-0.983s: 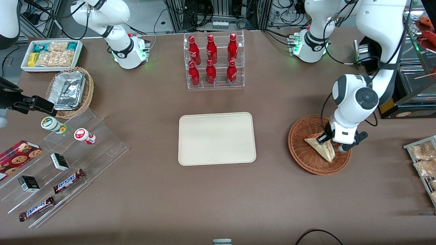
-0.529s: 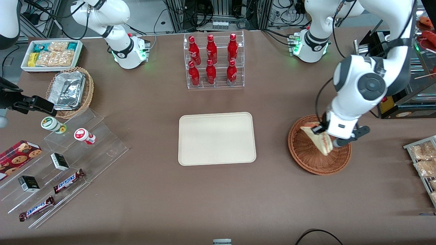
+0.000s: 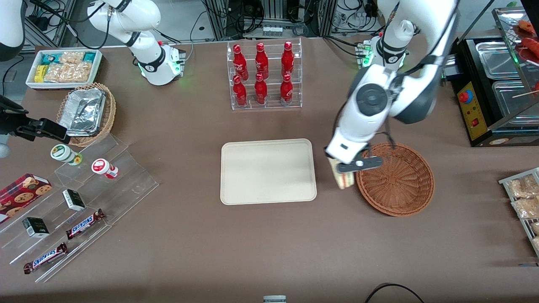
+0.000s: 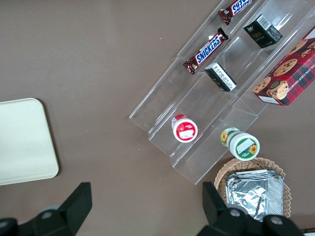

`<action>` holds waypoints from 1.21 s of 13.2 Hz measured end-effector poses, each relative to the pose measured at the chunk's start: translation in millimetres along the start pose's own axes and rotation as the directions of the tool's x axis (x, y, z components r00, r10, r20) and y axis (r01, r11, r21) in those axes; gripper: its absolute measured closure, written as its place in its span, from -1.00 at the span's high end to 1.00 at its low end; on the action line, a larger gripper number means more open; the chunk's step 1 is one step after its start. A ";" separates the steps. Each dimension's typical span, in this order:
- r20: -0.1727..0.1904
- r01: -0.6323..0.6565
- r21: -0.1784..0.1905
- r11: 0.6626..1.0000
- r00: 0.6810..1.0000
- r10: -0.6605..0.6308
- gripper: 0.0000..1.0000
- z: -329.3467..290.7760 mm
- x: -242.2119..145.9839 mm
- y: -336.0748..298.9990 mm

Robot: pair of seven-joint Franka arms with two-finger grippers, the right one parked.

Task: Place sandwich from basket to tray
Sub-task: 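Carry the sandwich with the left gripper over the cream tray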

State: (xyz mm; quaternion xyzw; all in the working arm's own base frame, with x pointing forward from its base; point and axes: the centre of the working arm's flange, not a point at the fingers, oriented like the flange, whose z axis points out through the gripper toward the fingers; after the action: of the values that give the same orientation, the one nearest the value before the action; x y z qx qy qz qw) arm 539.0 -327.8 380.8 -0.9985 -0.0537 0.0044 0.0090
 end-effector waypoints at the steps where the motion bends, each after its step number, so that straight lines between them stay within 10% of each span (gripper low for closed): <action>1: -0.004 -0.031 -0.006 1.000 1.000 0.031 -0.68 7.9 -4.7 21.9; 16: -0.029 -0.186 -0.052 0.981 0.982 0.185 -0.68 128.6 -72.7 188.3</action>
State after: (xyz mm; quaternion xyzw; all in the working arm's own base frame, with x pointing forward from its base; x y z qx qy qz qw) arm 485.6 -520.6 249.3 -0.9990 0.0395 -0.0084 -0.0181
